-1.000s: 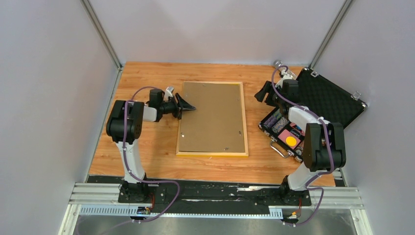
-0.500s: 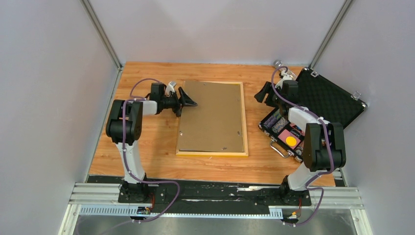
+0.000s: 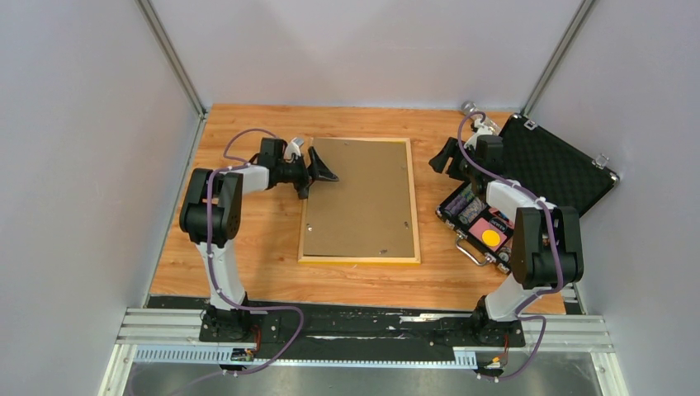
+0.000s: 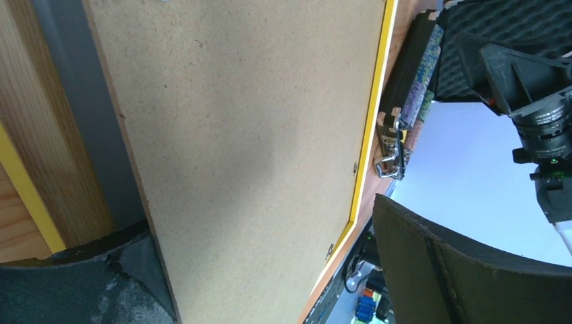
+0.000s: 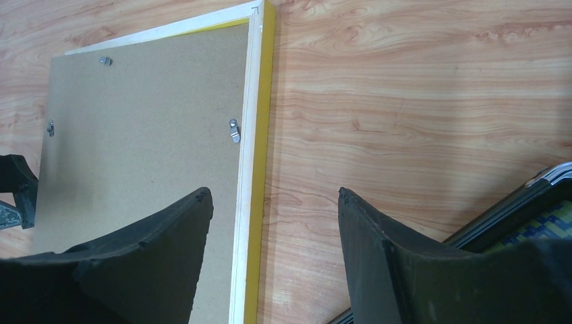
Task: Put the photo into the frame
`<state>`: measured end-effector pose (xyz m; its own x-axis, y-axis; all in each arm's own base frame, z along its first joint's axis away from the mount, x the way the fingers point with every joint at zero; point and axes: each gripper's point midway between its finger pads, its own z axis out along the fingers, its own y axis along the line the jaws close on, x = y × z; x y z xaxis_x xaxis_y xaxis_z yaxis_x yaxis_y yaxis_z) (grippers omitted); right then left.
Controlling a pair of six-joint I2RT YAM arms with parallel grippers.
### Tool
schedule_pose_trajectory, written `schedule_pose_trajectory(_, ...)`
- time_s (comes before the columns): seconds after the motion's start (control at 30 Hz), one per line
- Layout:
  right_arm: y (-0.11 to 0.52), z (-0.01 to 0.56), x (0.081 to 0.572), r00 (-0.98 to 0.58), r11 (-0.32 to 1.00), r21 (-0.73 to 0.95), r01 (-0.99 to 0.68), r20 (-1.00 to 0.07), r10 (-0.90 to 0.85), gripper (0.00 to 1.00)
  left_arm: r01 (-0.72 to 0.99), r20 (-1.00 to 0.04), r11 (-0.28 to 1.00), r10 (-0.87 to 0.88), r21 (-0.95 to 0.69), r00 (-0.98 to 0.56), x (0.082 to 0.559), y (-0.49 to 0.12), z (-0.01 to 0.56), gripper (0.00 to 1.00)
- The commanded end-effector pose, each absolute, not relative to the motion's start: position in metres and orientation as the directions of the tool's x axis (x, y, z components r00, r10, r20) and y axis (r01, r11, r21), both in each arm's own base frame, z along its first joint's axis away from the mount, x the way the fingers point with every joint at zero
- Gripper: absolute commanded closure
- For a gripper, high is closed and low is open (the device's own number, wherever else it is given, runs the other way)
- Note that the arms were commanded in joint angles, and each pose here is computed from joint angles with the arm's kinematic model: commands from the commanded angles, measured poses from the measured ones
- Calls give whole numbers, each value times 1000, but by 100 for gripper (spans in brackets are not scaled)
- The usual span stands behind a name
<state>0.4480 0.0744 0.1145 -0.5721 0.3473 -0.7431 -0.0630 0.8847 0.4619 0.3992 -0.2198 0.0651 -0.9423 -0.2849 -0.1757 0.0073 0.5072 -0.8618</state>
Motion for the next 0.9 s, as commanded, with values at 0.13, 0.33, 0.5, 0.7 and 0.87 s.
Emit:
schedule_pose_trajectory(0.13,75,125,455,-539,875,476,-85,-761,362,33,96,-300,632,-225,-769,-927,406,-210,100,0)
schedule_pose_trajectory(0.33,75,126,455,-537,876,475,-84,-762,362,33,107,-325,688,-195,-718,-925,406,-202,101,0)
schedule_pose_trajectory(0.5,75,126,455,-537,875,476,-86,-762,362,33,116,-352,731,-179,-673,-919,405,-196,106,0)
schedule_pose_trajectory(0.7,75,128,455,-535,873,480,-90,-763,364,33,136,-383,781,-140,-609,-913,398,-186,115,0)
schedule_pose_trajectory(0.87,79,136,453,-527,869,480,-120,-773,354,31,200,-474,825,-91,-528,-876,396,-172,136,0)
